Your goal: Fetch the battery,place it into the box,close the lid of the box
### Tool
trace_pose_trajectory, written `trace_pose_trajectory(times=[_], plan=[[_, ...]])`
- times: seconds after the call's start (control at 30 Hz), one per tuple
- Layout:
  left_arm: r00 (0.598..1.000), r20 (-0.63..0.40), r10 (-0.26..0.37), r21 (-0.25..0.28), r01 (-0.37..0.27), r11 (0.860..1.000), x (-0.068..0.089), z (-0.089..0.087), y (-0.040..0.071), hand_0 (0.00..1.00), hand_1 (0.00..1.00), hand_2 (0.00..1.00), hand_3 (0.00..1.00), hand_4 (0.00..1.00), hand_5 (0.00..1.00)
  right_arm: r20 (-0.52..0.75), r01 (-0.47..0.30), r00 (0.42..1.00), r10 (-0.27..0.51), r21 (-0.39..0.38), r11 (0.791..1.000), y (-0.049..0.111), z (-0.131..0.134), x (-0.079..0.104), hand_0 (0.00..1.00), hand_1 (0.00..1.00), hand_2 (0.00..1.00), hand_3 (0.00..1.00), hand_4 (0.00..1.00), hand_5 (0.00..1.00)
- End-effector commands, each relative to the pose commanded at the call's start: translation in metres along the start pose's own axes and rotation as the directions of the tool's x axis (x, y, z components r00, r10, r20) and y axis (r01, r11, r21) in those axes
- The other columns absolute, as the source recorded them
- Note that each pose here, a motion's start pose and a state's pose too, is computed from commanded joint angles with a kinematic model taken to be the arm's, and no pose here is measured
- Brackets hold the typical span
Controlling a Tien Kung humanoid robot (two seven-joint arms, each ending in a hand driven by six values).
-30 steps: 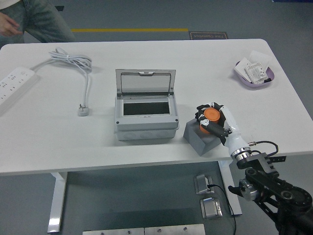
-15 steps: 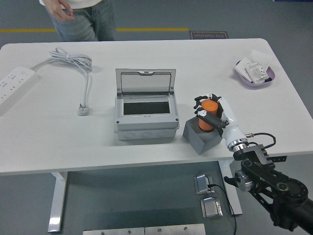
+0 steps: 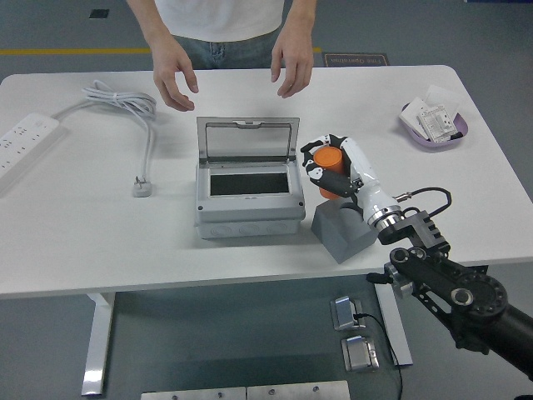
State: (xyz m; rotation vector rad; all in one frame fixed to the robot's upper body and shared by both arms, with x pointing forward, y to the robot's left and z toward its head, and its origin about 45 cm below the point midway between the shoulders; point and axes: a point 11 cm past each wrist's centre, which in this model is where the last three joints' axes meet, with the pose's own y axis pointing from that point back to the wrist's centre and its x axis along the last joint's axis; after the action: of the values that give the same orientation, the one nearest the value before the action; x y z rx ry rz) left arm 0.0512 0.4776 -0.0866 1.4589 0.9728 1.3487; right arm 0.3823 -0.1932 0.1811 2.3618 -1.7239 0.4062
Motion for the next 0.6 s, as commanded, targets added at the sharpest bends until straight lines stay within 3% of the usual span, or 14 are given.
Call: trace_pose_trajectory(times=[0.27,0.43,0.6], plan=[[1.0,-0.001,0.0,0.012,0.0,1.0,0.001,-0.001,0.0,0.797,0.79,0.782,0.98,0.816,0.958,-0.248,0.202,0.948,-0.201,-0.022,0.979,-0.026,-0.033,-0.04,0.111,0.217,0.257,0.252,0.002,0.002],[1.0,-0.001,0.004,0.018,-0.004,1.0,0.003,-0.001,0.001,0.795,0.79,0.782,0.977,0.816,0.958,-0.448,0.297,0.838,-0.31,-0.102,0.95,-0.038,-0.041,-0.063,0.112,0.218,0.256,0.251,0.002,0.002],[1.0,0.002,0.006,0.021,-0.006,1.0,0.005,-0.001,0.001,0.794,0.79,0.782,0.977,0.817,0.959,-0.615,0.299,0.711,-0.342,-0.177,0.938,-0.049,-0.041,-0.07,0.118,0.221,0.259,0.256,0.002,0.002]])
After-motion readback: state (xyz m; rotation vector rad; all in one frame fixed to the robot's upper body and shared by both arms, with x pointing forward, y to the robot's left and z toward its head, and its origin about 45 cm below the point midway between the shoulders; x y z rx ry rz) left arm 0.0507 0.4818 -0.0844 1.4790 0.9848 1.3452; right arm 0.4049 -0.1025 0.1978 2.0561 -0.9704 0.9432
